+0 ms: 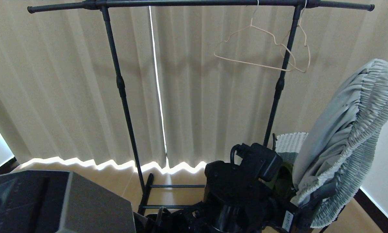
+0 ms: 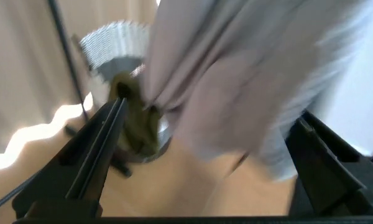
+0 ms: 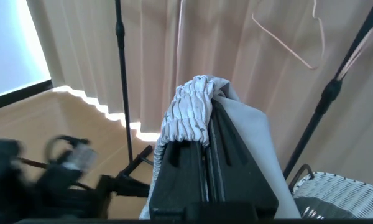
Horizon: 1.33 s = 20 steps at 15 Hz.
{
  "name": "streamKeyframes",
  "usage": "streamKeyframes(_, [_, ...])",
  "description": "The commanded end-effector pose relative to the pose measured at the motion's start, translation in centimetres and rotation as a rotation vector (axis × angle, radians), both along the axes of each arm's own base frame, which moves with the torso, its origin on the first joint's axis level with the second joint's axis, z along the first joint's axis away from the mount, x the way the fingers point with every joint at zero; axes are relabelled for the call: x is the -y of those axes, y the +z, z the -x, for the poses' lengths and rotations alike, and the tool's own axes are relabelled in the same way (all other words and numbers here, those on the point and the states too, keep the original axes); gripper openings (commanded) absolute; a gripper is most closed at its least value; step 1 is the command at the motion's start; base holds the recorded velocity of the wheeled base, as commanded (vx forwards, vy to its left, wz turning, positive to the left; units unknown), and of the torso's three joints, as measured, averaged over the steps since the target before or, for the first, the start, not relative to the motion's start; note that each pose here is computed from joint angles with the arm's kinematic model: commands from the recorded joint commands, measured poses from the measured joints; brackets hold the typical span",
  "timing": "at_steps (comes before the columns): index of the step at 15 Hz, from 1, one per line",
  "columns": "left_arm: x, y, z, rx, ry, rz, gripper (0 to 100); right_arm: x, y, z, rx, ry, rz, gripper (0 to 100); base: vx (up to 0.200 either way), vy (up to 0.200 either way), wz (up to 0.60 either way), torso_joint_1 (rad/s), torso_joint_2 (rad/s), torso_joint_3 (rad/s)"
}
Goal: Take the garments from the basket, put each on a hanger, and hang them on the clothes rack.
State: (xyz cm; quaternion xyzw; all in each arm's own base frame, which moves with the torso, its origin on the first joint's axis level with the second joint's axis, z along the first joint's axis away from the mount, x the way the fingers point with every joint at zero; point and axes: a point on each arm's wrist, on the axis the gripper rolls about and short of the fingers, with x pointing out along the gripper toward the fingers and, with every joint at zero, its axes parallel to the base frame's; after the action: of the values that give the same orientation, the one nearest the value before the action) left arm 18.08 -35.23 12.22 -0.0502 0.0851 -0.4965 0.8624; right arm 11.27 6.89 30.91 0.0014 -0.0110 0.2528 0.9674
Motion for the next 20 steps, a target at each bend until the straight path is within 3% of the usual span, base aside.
streamKeyframes(1, [-0.1,-2.2,-0.2,-0.025,0.007,-0.059,100,0.0,0.1,0.1,0.004,0.001,-0.002,0,0.000,0.000,0.00,0.000,0.00,0.000])
streamKeyframes(4, [-0.2,-2.2,-0.2,-0.026,0.007,-0.062,100,0.0,0.0,0.1,0.003,0.001,-0.001,0,0.000,0.000,0.00,0.000,0.00,0.000])
streamKeyframes(5, [-0.2,-2.2,-0.2,-0.026,0.007,-0.062,0,0.0,0.0,0.1,0.003,0.001,-0.001,0,0.000,0.000,0.00,0.000,0.00,0.000])
streamKeyframes(9, [-1.2,-0.9,0.3,0.044,0.013,-0.026,0,0.0,0.1,0.0,0.005,-0.002,0.000,0,0.000,0.000,0.00,0.000,0.00,0.000])
streamKeyframes(10, [-3.3,0.2,1.3,0.149,0.012,-0.014,0,-0.2,0.2,-0.3,0.000,-0.001,0.004,0,0.000,0.000,0.00,0.000,0.00,0.000])
streamKeyframes(11, [-4.6,0.6,1.6,0.196,0.018,-0.037,0,-0.4,0.2,-0.7,-0.006,-0.001,0.008,0,0.000,0.000,0.00,0.000,0.00,0.000])
streamKeyframes(14, [-9.4,3.8,1.9,0.229,0.087,-0.033,0,-1.4,0.6,-1.7,-0.016,0.015,0.016,0,0.000,0.000,0.00,0.000,0.00,0.000])
streamKeyframes(15, [-9.8,4.2,1.9,0.231,0.095,-0.031,0,-1.5,0.6,-1.8,-0.016,0.019,0.016,0,0.000,0.000,0.00,0.000,0.00,0.000])
streamKeyframes(16, [-12.8,7.0,1.7,0.235,0.147,-0.031,0,-2.6,1.2,-2.6,-0.019,0.047,0.020,0,0.000,0.000,0.00,0.000,0.00,0.000])
streamKeyframes(20, [-18.0,12.8,2.9,0.265,0.157,0.005,0,-4.4,2.2,-3.8,-0.008,0.087,0.014,0,0.000,0.000,0.00,0.000,0.00,0.000])
